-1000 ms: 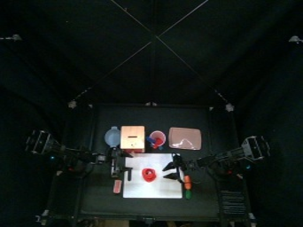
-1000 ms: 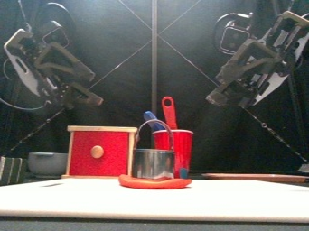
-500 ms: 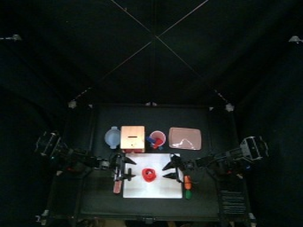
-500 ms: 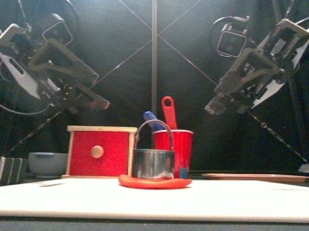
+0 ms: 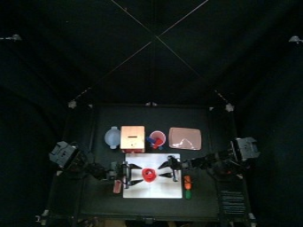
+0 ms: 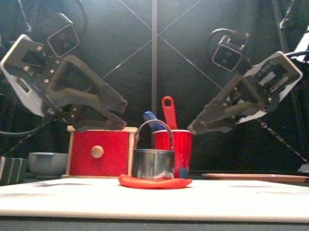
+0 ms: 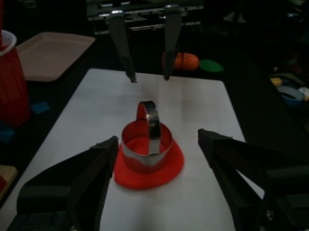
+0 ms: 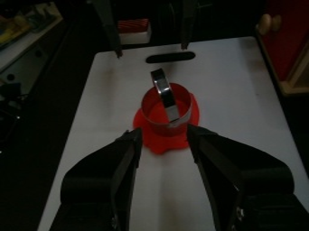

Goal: Get the cutter from the drawer then cut the dough then place the extra dough in the bowl
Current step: Cut the dough

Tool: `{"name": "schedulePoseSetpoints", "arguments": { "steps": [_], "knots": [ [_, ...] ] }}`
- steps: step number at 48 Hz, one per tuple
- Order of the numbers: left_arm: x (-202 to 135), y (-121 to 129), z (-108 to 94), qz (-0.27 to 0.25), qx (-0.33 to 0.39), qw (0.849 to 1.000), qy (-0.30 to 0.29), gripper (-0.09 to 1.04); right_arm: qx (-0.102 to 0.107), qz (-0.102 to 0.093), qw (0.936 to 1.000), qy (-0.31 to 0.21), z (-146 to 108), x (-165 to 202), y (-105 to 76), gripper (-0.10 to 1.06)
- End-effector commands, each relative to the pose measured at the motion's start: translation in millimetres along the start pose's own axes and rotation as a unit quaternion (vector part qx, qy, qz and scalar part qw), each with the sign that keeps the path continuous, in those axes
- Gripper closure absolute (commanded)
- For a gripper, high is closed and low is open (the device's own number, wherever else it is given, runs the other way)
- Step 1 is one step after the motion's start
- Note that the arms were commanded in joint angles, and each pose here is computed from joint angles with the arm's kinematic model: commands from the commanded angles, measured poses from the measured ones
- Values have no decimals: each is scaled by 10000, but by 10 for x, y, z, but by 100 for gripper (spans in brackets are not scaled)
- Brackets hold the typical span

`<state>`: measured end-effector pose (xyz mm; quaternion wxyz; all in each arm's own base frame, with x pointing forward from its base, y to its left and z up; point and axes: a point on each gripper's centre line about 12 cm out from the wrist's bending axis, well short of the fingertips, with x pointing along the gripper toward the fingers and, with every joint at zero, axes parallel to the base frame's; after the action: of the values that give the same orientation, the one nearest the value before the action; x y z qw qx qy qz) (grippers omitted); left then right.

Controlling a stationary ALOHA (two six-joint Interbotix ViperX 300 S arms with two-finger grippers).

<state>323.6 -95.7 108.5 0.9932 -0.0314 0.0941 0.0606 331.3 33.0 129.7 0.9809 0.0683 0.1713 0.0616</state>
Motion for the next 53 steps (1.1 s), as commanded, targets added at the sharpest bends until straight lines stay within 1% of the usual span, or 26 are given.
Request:
{"name": "schedulePoseSetpoints", "arguments": {
  "steps": [1,4,9,16,29,40,53],
  "knots": [
    [54,-100,74,309,-52,9994,-131,-7,-73,-31,9994,-332,116,35,-36,15],
    [75,-117,54,492,-20,9988,-82,-6,-97,-38,9993,-364,114,55,-48,16],
    [117,-152,29,657,-16,9978,-30,-6,-129,-9,9991,-404,134,122,-45,16],
    [179,-188,-15,710,-30,9975,0,-6,-204,55,9990,-390,141,228,-38,16],
    [239,-212,-74,773,-46,9970,45,-1,-174,23,9993,-326,100,309,-65,16],
    [249,-202,-71,809,-57,9967,38,0,-187,2,9991,-382,141,332,-88,17],
    [273,-213,-82,807,-55,9967,43,0,-189,8,9993,-327,103,368,-90,17]
  ]
}}
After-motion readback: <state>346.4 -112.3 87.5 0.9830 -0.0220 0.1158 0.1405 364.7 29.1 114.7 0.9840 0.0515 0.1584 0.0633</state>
